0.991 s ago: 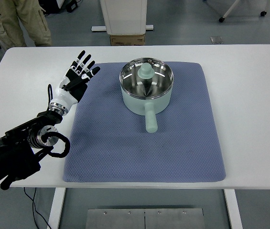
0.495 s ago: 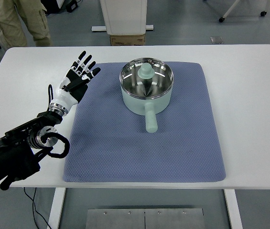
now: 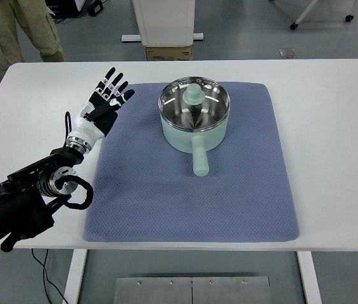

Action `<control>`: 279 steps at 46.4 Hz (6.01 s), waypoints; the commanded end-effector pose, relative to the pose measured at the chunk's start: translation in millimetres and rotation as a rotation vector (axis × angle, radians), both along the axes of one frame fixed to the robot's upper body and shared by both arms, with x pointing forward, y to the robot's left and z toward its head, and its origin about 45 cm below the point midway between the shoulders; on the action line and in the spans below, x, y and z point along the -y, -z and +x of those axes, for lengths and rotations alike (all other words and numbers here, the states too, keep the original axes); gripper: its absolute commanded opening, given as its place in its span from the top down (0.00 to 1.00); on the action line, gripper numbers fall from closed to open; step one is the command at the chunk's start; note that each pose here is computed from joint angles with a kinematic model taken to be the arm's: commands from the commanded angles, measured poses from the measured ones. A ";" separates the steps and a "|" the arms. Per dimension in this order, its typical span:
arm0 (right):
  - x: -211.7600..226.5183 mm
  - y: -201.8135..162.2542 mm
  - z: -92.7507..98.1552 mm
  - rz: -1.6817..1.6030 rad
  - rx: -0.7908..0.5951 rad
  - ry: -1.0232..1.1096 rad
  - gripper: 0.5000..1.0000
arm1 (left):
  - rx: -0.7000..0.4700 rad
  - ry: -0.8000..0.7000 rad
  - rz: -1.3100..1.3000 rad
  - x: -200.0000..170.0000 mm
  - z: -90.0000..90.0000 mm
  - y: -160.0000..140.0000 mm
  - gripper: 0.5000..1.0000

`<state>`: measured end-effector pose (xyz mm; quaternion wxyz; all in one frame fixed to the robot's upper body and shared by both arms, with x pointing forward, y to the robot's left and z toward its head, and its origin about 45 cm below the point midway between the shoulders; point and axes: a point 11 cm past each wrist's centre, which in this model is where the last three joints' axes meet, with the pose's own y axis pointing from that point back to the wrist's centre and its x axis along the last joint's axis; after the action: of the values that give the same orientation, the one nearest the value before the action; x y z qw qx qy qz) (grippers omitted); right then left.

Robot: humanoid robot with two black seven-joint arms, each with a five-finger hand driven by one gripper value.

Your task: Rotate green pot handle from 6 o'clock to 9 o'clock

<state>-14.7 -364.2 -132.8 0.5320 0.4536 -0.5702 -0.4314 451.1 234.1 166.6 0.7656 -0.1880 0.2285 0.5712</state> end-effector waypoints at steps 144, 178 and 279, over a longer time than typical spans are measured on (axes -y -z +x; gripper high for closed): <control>0.0 0.0 0.0 0.000 0.000 0.000 0.00 | 0.778 0.592 0.555 99.7 -45.3 -149.7 0.00; 0.0 0.0 0.0 0.000 0.000 0.000 0.00 | 1.016 0.810 0.968 140.6 -54.7 -156.9 0.00; 0.0 0.0 0.0 0.000 0.000 0.000 0.00 | 1.212 1.154 1.225 183.3 -97.8 -139.3 0.00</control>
<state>-14.7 -364.2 -132.8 0.5321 0.4536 -0.5701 -0.4314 352.9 50.1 306.6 0.8726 0.1156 -0.4712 -0.0558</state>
